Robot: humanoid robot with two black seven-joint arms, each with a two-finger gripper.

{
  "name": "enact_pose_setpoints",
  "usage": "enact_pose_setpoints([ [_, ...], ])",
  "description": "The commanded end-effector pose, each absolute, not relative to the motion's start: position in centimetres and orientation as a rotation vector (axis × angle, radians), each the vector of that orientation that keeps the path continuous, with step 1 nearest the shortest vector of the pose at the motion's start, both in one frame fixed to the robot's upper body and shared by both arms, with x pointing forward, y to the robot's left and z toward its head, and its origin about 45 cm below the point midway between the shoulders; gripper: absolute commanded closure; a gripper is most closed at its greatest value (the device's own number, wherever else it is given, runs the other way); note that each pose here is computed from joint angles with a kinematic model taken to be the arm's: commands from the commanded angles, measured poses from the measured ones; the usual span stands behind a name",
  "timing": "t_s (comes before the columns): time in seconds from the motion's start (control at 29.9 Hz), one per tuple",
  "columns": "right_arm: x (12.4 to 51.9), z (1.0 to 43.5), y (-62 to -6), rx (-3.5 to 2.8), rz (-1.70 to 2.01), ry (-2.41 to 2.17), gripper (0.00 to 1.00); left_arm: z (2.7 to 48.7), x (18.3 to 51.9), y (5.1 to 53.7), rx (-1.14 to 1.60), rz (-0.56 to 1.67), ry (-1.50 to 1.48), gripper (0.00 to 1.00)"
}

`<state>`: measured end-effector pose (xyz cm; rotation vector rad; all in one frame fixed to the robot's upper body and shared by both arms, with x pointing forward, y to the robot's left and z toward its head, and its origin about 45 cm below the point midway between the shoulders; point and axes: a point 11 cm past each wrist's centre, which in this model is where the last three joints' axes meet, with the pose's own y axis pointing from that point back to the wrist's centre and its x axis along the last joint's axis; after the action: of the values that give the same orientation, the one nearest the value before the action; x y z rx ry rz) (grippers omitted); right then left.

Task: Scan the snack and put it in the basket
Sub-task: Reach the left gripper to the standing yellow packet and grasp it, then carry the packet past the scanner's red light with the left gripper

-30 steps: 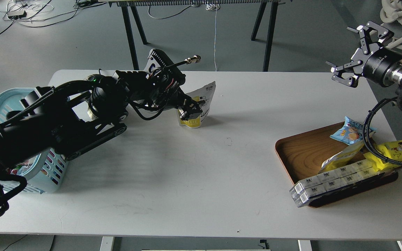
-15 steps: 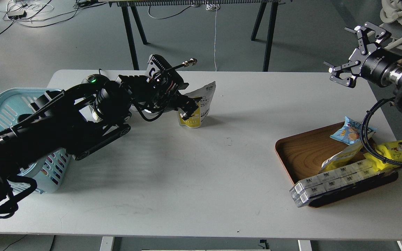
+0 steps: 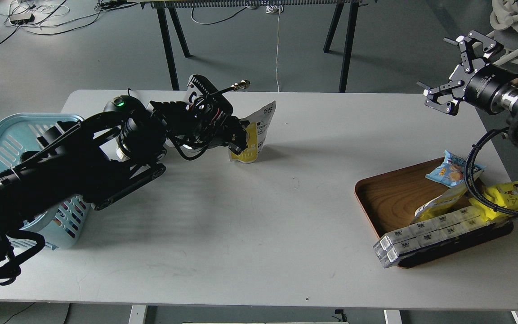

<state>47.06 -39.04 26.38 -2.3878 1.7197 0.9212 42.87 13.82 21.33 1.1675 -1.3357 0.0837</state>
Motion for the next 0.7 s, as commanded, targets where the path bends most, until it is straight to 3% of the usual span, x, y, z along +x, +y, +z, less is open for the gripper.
enact_pose_setpoints([
  [0.0,47.0,26.3,-39.1,-2.386,0.923,1.722,0.0,21.5,42.7,13.8,1.135,0.097,-1.355,0.99],
  [0.33,47.1,26.4,-39.0,-2.388,0.921,1.719,0.0,26.1,41.5,16.2,1.074,0.119,-1.473,0.99],
  [0.67,47.2,26.8,-39.0,-2.391,0.911,1.717,0.0,32.9,37.0,20.3,1.028,0.094,-1.625,0.99],
])
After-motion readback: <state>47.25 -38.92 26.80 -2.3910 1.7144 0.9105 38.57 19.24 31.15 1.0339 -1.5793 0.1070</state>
